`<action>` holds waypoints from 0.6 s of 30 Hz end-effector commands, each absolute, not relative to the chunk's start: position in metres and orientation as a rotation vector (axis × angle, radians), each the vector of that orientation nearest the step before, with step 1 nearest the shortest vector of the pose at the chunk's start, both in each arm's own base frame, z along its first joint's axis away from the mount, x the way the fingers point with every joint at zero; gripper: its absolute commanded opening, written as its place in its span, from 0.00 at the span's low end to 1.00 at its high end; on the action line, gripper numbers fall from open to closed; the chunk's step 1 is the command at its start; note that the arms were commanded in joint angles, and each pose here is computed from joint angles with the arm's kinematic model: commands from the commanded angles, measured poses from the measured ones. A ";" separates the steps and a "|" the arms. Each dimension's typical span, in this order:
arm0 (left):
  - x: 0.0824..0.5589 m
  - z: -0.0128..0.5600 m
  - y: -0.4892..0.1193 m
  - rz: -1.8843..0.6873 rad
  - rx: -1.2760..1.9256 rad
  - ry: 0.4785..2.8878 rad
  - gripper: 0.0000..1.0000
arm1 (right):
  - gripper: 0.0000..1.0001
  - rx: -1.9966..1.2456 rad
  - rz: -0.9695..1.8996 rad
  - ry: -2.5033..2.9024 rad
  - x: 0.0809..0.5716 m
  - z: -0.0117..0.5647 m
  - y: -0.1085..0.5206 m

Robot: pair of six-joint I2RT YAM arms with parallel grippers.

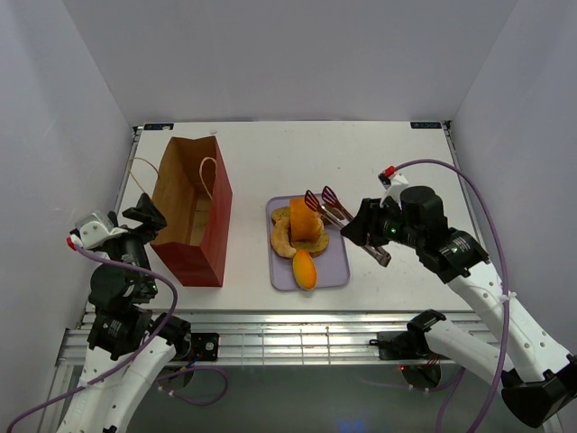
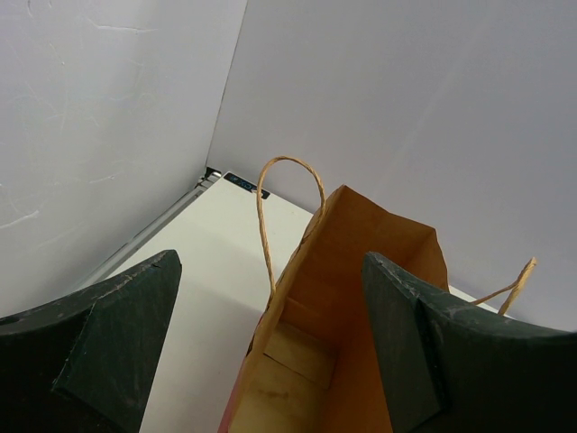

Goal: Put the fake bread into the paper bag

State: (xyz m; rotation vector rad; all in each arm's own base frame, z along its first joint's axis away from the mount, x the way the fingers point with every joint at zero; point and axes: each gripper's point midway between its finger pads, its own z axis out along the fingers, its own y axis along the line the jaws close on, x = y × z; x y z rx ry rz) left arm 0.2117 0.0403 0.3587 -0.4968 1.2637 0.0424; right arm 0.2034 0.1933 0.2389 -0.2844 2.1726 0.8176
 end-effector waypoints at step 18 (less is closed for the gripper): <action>0.212 0.360 0.036 0.023 -0.475 1.269 0.92 | 0.64 -0.123 0.820 2.197 0.215 0.207 0.183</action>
